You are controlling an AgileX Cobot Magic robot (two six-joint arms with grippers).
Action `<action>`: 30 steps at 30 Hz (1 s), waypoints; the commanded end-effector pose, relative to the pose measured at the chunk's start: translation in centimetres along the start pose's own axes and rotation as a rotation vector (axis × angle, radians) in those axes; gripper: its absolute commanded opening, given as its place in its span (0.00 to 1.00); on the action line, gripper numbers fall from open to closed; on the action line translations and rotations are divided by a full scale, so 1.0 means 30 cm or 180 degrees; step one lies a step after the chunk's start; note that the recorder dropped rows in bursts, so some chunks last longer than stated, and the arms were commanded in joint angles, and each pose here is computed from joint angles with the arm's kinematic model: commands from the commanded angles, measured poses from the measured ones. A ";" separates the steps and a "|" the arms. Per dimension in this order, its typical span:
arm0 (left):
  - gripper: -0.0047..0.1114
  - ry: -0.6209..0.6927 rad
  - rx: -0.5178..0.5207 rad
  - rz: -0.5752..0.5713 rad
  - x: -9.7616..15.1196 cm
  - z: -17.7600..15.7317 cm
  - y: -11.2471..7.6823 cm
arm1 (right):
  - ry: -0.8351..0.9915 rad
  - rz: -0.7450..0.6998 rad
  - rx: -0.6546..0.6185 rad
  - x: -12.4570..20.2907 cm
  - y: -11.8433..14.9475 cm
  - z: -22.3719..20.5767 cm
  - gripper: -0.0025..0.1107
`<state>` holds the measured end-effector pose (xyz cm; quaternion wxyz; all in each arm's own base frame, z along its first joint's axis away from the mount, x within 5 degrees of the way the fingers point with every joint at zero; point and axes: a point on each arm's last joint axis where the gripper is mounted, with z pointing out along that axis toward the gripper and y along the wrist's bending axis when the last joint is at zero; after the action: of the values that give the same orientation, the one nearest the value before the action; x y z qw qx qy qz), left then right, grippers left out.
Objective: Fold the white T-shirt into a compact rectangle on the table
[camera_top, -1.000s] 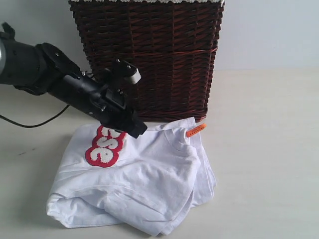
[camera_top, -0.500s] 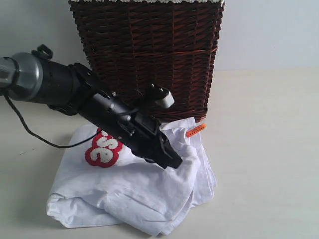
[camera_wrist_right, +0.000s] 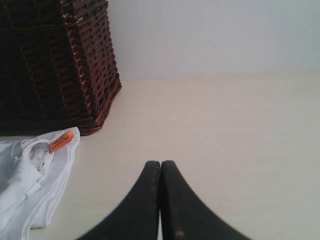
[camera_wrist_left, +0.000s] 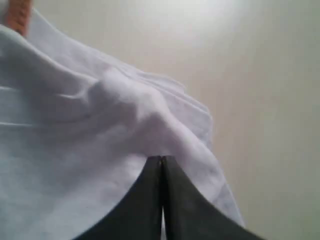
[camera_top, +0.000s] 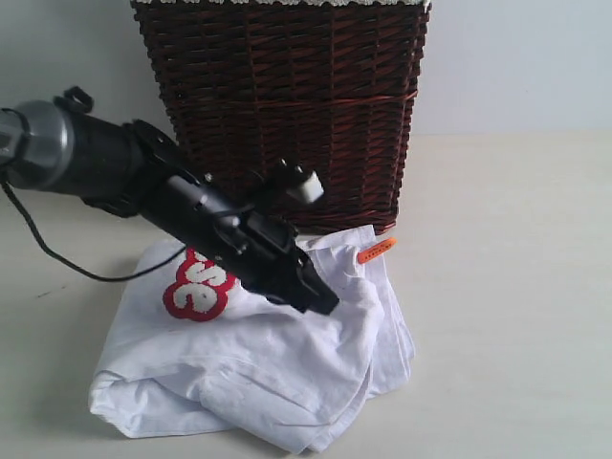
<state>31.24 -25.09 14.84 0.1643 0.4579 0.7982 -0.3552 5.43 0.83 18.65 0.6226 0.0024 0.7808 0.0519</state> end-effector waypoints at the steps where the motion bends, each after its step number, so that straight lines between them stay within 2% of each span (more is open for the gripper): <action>1: 0.04 -0.0535 -0.0458 -0.0135 -0.079 -0.204 0.016 | -0.0010 -0.0008 -0.0004 0.003 0.000 0.000 0.02; 5: 0.04 -0.1086 -0.0933 -0.0455 -0.124 -0.411 0.003 | -0.0010 -0.0008 -0.0004 0.003 0.000 0.000 0.02; 8: 0.04 -0.1571 -0.1557 -0.0756 -0.105 -0.553 -0.012 | -0.0010 -0.0008 -0.0004 0.003 0.000 0.000 0.02; 10: 0.04 -0.1746 -0.2029 -0.0783 -0.057 -0.623 -0.023 | -0.0010 -0.0008 -0.0004 0.003 0.000 0.000 0.02; 14: 0.04 -0.1974 -0.2933 -0.0721 0.082 -0.743 -0.084 | -0.0010 -0.0008 -0.0004 0.003 0.000 0.000 0.02; 17: 0.04 -0.2162 -0.3385 -0.0743 0.184 -0.804 -0.146 | -0.0010 -0.0008 -0.0004 0.003 0.000 0.000 0.02; 20: 0.04 -0.2338 -0.3542 -0.0737 0.280 -0.839 -0.237 | -0.0010 -0.0008 -0.0004 0.003 0.000 0.000 0.02; 26: 0.04 -0.2615 -0.3720 -0.0692 0.510 -0.828 -0.398 | -0.0010 -0.0008 -0.0004 0.003 0.000 0.000 0.02; 30: 0.04 -0.2753 -0.3757 -0.0599 0.632 -0.778 -0.458 | -0.0010 -0.0008 -0.0004 0.003 0.000 0.000 0.02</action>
<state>13.06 -1.53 27.32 0.6432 0.0438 0.7639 -0.0279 5.43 0.84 18.64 0.6219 0.0022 0.7814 0.0521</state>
